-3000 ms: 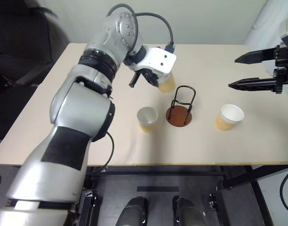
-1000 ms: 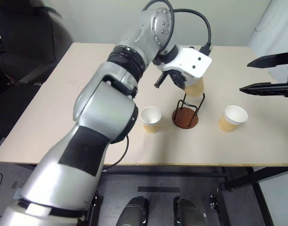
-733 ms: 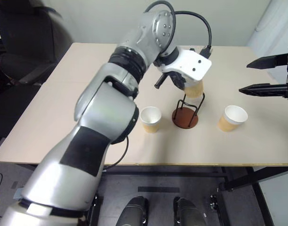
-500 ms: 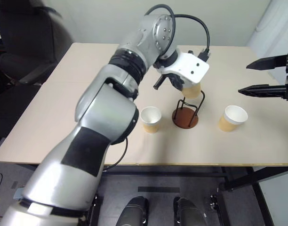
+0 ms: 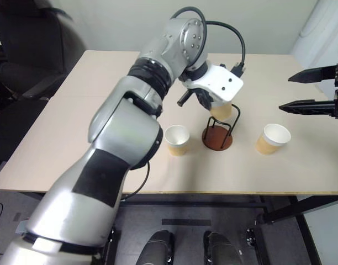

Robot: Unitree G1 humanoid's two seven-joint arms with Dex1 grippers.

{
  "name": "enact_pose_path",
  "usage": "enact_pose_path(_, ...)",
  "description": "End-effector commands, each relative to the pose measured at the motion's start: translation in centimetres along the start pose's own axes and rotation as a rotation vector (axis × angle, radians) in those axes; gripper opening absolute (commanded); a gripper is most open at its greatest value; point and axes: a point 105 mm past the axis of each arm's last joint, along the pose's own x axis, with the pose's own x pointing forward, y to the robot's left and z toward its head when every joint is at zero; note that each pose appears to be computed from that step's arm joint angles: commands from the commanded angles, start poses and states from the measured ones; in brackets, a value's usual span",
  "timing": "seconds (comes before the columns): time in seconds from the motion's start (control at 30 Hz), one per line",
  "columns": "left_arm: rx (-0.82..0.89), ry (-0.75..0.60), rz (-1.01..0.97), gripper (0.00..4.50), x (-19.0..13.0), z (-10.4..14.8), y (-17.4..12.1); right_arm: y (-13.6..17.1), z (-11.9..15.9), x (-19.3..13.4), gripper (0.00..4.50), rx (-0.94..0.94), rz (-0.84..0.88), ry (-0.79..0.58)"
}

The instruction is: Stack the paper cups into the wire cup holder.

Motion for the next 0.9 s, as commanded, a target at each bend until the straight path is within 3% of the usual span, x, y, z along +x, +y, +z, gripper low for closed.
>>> enact_pose_path(0.03, 0.022, -0.016, 0.009, 0.05, -0.84, 0.38, 0.23, -0.18, 1.44, -1.34, 4.33, -0.055, -0.045, -0.028)
enact_pose_path(0.4, -0.022, -0.001, -0.03, 0.05, -0.39, -0.33, -0.42, -0.21, 1.28, -1.24, 4.33, -0.051, -0.043, -0.026)
enact_pose_path(0.43, -0.025, -0.006, -0.034, 0.22, -0.3, -0.33, -0.5, -0.18, 1.24, -1.22, 4.33, -0.051, -0.042, -0.026)
enact_pose_path(0.5, -0.023, -0.005, -0.025, 0.58, -0.15, -0.38, -0.45, -0.16, 1.19, -1.2, 4.33, -0.05, -0.042, -0.025)
enact_pose_path(0.87, -0.058, -0.043, 0.037, 4.49, -0.15, -0.39, 0.05, -0.22, 1.05, -1.19, 4.33, -0.048, -0.043, -0.021)
enact_pose_path(0.9, -0.07, -0.057, 0.052, 4.49, -0.31, -0.36, 0.19, -0.23, 1.04, -1.17, 4.33, -0.048, -0.043, -0.021)
